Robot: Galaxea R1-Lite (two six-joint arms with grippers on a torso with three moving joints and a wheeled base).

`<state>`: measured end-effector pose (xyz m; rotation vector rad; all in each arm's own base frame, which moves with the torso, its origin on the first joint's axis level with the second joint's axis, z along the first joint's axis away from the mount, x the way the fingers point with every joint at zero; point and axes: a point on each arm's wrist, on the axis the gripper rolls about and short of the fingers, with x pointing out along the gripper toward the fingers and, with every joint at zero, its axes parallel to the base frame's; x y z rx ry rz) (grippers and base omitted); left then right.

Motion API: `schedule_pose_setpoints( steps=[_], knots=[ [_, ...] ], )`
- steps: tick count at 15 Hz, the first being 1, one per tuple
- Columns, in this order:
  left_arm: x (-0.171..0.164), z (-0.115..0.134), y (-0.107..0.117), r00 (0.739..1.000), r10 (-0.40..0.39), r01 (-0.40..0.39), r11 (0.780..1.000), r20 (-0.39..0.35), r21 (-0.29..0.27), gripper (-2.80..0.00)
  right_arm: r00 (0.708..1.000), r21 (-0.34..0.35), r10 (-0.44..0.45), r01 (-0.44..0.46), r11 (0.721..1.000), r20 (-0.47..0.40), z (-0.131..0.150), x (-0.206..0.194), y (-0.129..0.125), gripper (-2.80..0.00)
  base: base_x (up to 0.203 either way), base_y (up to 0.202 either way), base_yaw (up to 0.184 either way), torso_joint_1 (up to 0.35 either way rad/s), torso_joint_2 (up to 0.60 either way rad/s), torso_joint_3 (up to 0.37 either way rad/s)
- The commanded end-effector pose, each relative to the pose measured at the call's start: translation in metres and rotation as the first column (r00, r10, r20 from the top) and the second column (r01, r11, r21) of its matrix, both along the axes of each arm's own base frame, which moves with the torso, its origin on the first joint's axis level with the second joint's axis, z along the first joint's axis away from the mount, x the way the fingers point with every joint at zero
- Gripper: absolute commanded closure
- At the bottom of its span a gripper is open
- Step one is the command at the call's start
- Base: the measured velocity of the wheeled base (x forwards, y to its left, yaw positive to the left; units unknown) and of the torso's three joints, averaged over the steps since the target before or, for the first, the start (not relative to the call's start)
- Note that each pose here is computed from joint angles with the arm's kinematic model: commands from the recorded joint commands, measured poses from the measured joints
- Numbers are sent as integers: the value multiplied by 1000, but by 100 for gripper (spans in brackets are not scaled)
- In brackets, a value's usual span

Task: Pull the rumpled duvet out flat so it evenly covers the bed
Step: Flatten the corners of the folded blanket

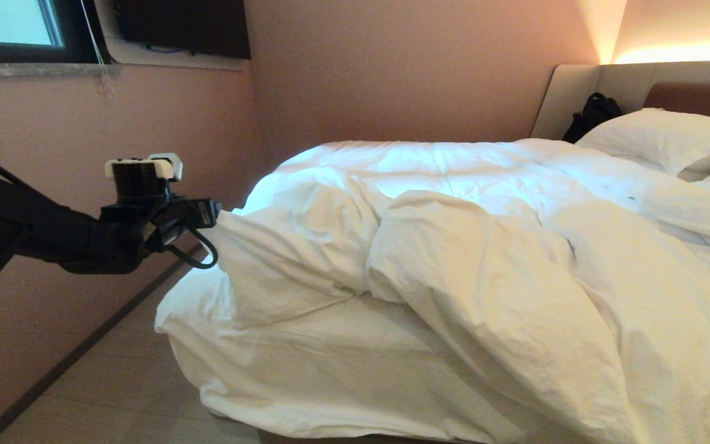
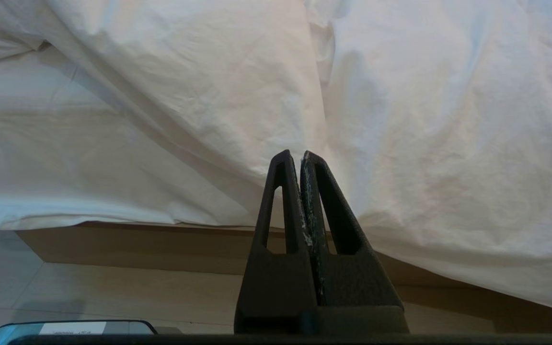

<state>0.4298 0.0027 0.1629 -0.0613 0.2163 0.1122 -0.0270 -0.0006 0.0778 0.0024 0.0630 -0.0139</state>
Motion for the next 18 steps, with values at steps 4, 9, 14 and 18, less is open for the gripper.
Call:
schedule_pose_setpoints(
  steps=[4,9,14,18],
  knots=[
    [-11,10,-8,985,-35,29,999,-170,-37,-280,1000,0,0,0,1000,0,0,0,0,0,0,0,0,0,0,0],
    [-22,10,-10,907,-107,75,993,-407,-94,-280,1000,0,0,0,1000,0,0,0,0,0,0,0,0,0,0,0],
    [-29,5,-13,818,-185,143,983,-545,-118,-280,1000,0,0,0,1000,0,0,0,0,0,0,0,0,0,0,0],
    [-35,1,-13,772,-205,180,978,-602,-102,0,1000,0,0,0,1000,0,0,0,0,0,0,0,0,0,0,0]
  ],
)
